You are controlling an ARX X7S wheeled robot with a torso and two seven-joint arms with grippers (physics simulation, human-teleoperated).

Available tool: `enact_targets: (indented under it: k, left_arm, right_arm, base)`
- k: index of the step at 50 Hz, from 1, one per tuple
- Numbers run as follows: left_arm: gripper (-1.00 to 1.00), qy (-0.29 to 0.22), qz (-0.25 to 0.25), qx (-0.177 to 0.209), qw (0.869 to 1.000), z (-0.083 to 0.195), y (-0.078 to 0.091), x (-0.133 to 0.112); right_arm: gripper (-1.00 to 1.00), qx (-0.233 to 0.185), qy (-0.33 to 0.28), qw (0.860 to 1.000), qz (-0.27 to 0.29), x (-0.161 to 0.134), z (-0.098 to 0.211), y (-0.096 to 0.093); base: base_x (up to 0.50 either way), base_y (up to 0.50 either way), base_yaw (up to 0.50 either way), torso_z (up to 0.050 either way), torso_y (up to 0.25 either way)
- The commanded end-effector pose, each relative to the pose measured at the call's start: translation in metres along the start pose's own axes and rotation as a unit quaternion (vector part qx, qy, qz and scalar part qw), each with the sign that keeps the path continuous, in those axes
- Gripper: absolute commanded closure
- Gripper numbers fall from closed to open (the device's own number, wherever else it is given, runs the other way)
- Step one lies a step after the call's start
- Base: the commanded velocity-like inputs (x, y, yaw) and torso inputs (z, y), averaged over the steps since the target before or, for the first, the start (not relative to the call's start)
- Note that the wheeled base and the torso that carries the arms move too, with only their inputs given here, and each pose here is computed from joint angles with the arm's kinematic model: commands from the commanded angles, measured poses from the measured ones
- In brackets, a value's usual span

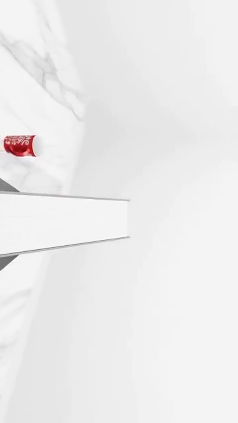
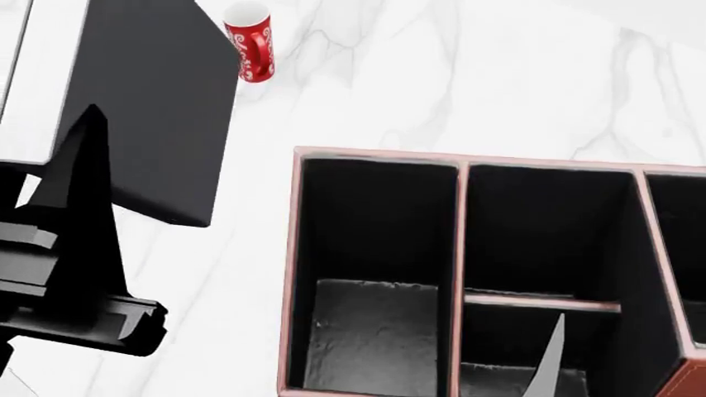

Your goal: Pick up the book and place it in the left compartment of the caddy.

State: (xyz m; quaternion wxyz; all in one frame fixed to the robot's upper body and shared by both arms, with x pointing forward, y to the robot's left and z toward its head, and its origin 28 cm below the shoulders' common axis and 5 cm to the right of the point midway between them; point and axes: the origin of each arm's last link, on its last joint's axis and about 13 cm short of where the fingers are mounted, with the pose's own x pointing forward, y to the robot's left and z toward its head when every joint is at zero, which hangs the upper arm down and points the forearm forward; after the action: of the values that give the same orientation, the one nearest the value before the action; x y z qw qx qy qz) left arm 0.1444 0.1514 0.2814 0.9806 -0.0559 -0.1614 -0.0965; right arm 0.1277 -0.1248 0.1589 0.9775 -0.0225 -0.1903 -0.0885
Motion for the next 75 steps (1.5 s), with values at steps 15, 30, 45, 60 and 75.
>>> enact_targets:
  k: [15,30,45,60,75]
  left_arm:
    - [1.00,0.035,-0.011,-0.014,0.999,-0.022,-0.027,-0.008]
    - [1.00,0.053,-0.018,-0.010,0.998,-0.031,-0.040,-0.012]
    - [1.00,0.077,-0.010,0.003,0.997,-0.039,-0.046,-0.009]
    - [1.00,0.099,-0.011,0.019,0.995,-0.056,-0.052,-0.003]
    - [1.00,0.119,-0.012,0.022,0.993,-0.078,-0.055,0.010]
  right_arm:
    - [-1.00,0.002,-0.003,1.000,-0.003,0.000,0.001,-0.002]
    - [-1.00,0.002,-0.003,1.000,-0.002,0.000,0.001,-0.001]
    - [-1.00,0.002,-0.002,1.000,-0.002,0.000,0.001,-0.002]
    - [-1.00,0.003,-0.003,1.000,-0.003,-0.001,0.001,-0.002]
    - [-1.00,0.004,-0.004,1.000,-0.005,-0.001,0.002,-0.003]
  base:
    - [0.00,0.00,0.00,0.001,0.001]
    - [0.00,0.00,0.00,0.000,0.001]
    - [0.00,0.00,0.00,0.000,0.001]
    - [0.00,0.00,0.00,0.001,0.001]
    - [0.00,0.00,0.00,0.000,0.001]
